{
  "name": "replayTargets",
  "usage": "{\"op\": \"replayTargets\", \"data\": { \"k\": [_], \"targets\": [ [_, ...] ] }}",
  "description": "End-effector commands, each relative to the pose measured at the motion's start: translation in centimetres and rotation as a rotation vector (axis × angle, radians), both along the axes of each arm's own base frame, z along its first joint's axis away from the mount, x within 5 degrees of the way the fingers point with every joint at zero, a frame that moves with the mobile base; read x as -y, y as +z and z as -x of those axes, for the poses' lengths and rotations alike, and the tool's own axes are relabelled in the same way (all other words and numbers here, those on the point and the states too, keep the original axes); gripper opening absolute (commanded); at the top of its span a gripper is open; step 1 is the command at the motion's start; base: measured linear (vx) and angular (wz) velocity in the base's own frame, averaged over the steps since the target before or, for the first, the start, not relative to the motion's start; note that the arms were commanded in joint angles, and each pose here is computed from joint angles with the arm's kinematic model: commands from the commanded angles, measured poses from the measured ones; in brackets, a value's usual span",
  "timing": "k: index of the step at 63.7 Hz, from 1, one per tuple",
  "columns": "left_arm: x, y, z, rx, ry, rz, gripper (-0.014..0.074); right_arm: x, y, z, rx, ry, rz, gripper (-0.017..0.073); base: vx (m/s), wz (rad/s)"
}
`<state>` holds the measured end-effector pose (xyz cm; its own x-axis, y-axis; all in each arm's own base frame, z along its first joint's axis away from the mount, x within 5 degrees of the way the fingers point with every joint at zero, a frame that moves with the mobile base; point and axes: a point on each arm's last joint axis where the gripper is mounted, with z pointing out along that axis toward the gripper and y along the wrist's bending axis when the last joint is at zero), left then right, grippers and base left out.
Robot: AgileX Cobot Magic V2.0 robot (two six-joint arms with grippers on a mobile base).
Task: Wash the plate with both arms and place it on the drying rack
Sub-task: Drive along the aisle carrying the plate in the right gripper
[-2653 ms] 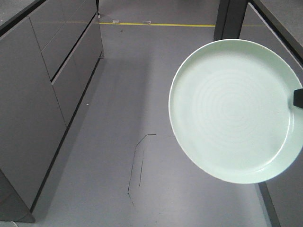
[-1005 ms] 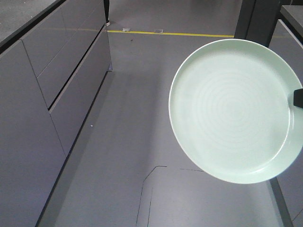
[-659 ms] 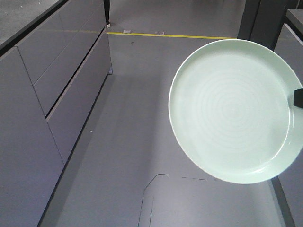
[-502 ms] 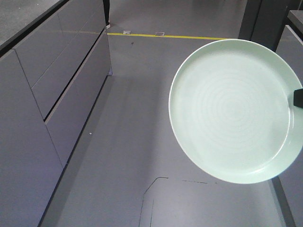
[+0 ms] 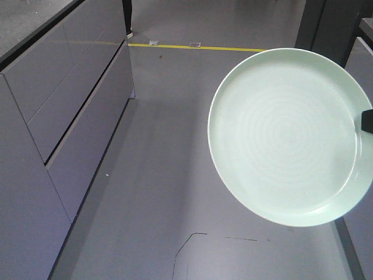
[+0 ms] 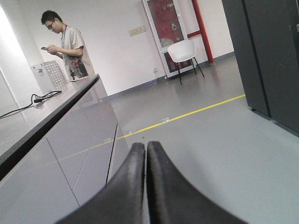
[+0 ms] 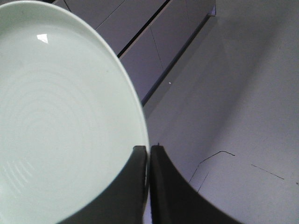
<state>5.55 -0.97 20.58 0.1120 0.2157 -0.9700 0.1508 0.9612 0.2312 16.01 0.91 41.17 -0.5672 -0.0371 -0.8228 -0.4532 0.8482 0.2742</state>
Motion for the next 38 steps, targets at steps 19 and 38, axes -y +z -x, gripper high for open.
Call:
{"op": "replayTargets", "data": {
  "k": [19,38],
  "targets": [
    [0.07,0.00,0.10,0.062,-0.015,0.025,-0.0006,-0.26,1.27,0.17,0.068,-0.004,-0.035,-0.0007,0.15,-0.02],
    [0.07,0.00,0.10,0.062,-0.015,0.025,-0.0006,-0.26,1.27,0.17,0.068,-0.004,-0.035,-0.0007,0.15,-0.02]
  ]
}}
